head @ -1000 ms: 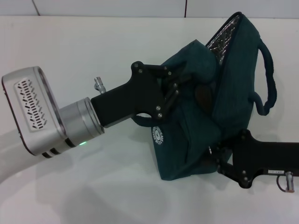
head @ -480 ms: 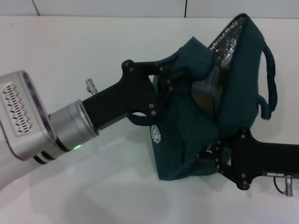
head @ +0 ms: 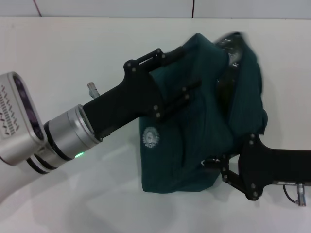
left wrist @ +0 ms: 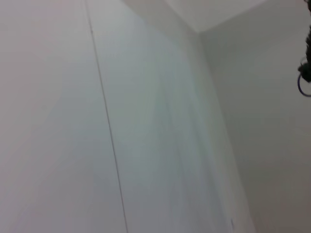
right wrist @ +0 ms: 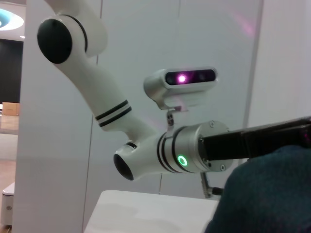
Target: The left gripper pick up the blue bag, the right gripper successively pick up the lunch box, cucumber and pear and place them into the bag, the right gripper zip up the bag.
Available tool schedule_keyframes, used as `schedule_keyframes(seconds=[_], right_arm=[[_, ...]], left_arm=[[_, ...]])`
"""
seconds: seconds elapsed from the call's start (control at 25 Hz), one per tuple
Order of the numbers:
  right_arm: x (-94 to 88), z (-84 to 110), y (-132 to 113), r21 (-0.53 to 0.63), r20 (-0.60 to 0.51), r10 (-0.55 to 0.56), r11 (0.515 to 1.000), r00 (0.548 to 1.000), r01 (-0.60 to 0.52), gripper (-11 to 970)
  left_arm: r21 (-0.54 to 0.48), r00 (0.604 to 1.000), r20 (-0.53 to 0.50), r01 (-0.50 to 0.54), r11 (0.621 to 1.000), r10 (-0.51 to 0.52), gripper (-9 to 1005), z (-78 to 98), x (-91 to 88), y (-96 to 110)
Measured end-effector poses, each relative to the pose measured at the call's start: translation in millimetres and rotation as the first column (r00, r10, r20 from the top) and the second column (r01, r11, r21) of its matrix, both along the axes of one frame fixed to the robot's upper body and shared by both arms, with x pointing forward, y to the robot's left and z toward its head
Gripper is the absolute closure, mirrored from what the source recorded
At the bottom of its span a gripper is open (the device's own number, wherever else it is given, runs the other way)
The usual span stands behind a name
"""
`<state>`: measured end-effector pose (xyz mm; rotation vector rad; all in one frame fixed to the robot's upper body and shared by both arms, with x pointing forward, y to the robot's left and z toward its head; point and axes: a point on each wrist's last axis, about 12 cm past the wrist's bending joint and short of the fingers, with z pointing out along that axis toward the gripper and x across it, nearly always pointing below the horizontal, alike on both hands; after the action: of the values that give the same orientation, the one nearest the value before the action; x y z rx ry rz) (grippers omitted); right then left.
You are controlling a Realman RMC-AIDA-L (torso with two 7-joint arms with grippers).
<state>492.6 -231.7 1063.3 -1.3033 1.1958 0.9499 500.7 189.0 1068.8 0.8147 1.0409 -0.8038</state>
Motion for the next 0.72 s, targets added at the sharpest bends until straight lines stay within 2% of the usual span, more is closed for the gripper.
schedule_keyframes(seconds=[0.16, 0.28, 0.44, 0.72], right_arm=[[2.2, 1.4, 2.3, -0.002, 0.009, 0.011, 1.000, 1.000, -0.011, 926], [4.5, 3.2, 3.5, 0.004, 0.022, 0.006, 1.000, 1.000, -0.006, 926], [3.8, 3.0, 2.0, 0.035, 0.049, -0.025, 0.999, 0.998, 0.024, 926], [9.8, 6.7, 8.8, 0.045, 0.079, -0.013, 0.999, 0.997, 0.009, 927]], left_arm=[[-0.026, 0.998, -0.054, -0.010, 1.000, 0.008, 480, 0.3, 3.6, 1.1], [-0.019, 0.996, -0.082, -0.041, 0.999, 0.039, 277, -1.8, 7.6, 2.2], [-0.005, 0.994, -0.093, -0.063, 0.998, 0.063, 213, -2.6, 11.8, 2.1], [-0.062, 0.993, -0.078, -0.096, 0.993, 0.092, 102, 5.0, 16.0, 4.7]])
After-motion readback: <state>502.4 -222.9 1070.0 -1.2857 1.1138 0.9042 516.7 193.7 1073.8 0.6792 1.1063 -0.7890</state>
